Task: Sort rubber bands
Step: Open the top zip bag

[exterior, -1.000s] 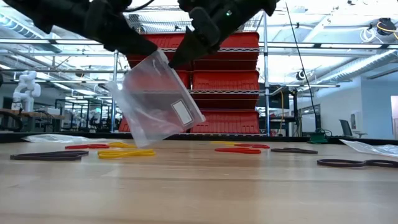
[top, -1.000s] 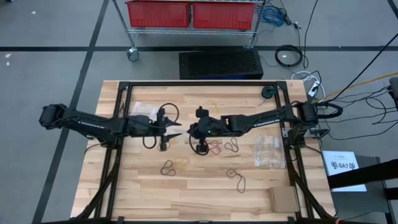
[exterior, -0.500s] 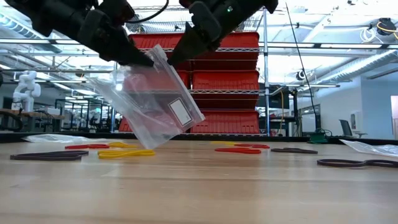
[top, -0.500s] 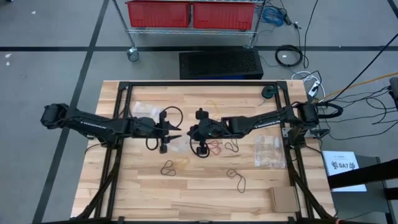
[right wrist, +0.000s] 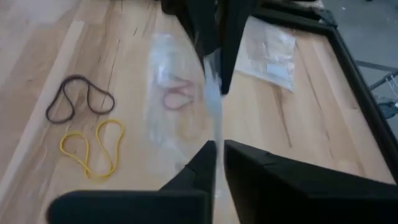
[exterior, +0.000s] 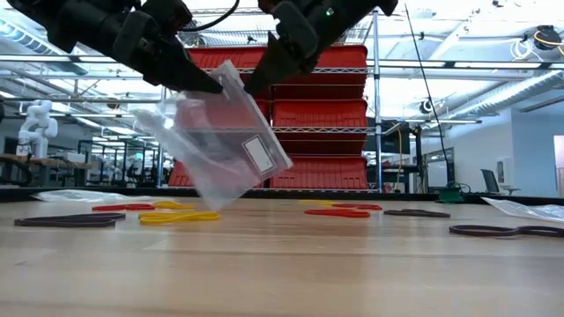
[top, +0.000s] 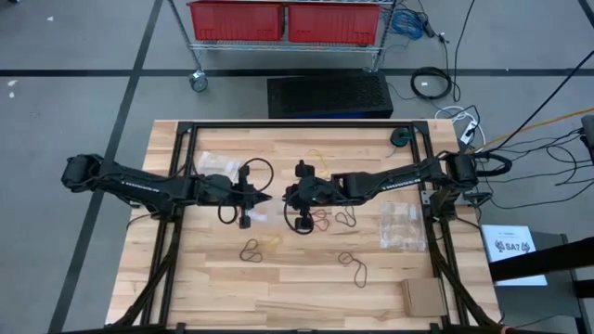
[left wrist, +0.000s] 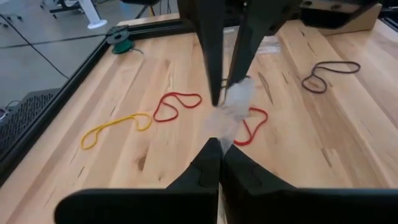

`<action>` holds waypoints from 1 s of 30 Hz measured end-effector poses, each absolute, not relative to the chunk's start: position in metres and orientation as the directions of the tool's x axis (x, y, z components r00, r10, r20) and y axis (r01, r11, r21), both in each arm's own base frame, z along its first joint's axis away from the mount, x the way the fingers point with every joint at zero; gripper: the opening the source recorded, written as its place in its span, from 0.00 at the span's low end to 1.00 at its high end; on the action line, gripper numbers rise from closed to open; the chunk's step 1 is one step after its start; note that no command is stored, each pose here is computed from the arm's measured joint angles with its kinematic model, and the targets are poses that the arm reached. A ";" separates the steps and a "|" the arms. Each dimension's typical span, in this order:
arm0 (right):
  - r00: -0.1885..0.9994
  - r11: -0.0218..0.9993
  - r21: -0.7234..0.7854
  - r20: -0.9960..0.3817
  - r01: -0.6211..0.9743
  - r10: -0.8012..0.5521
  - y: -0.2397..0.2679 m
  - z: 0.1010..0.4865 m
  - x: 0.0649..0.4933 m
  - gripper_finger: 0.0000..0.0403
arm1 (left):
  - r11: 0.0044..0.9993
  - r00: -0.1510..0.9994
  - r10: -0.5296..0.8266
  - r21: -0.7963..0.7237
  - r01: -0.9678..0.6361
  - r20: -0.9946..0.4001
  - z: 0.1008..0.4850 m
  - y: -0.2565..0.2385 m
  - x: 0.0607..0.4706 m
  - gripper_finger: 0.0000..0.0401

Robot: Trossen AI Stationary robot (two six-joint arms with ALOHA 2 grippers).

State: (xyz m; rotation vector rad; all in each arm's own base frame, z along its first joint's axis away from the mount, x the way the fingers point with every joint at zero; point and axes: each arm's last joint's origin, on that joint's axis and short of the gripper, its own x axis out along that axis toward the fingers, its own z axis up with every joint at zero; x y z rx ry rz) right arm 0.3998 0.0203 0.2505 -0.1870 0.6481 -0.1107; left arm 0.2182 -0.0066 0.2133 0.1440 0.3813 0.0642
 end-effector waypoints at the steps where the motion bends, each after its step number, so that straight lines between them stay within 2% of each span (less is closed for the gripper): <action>1: 0.795 0.978 -0.205 -0.585 0.046 -0.159 0.021 0.253 0.399 0.11 | 0.988 0.926 0.090 0.152 -0.035 -0.368 0.213 -0.007 0.218 0.01; 7: 0.808 0.979 -0.195 -0.567 0.054 -0.158 0.020 0.256 0.399 0.28 | 0.988 0.928 0.089 0.152 -0.036 -0.361 0.214 -0.007 0.218 0.00; 12: 0.828 0.981 -0.184 -0.539 0.062 -0.154 0.020 0.259 0.401 0.35 | 0.988 0.928 0.089 0.152 -0.036 -0.361 0.214 -0.007 0.218 0.00; 19: 0.832 0.985 -0.146 -0.533 0.090 -0.155 0.010 0.259 0.403 0.35 | 0.988 0.928 0.089 0.153 -0.036 -0.362 0.214 -0.007 0.218 0.00; 25: 0.860 0.999 -0.029 -0.510 -0.033 0.014 -0.007 0.261 0.405 0.32 | 0.987 0.928 0.089 0.155 -0.035 -0.362 0.214 -0.007 0.218 0.00; 30: 0.858 0.999 0.011 -0.512 -0.048 0.047 -0.021 0.259 0.405 0.27 | 0.987 0.929 0.089 0.157 -0.034 -0.360 0.214 -0.007 0.218 0.00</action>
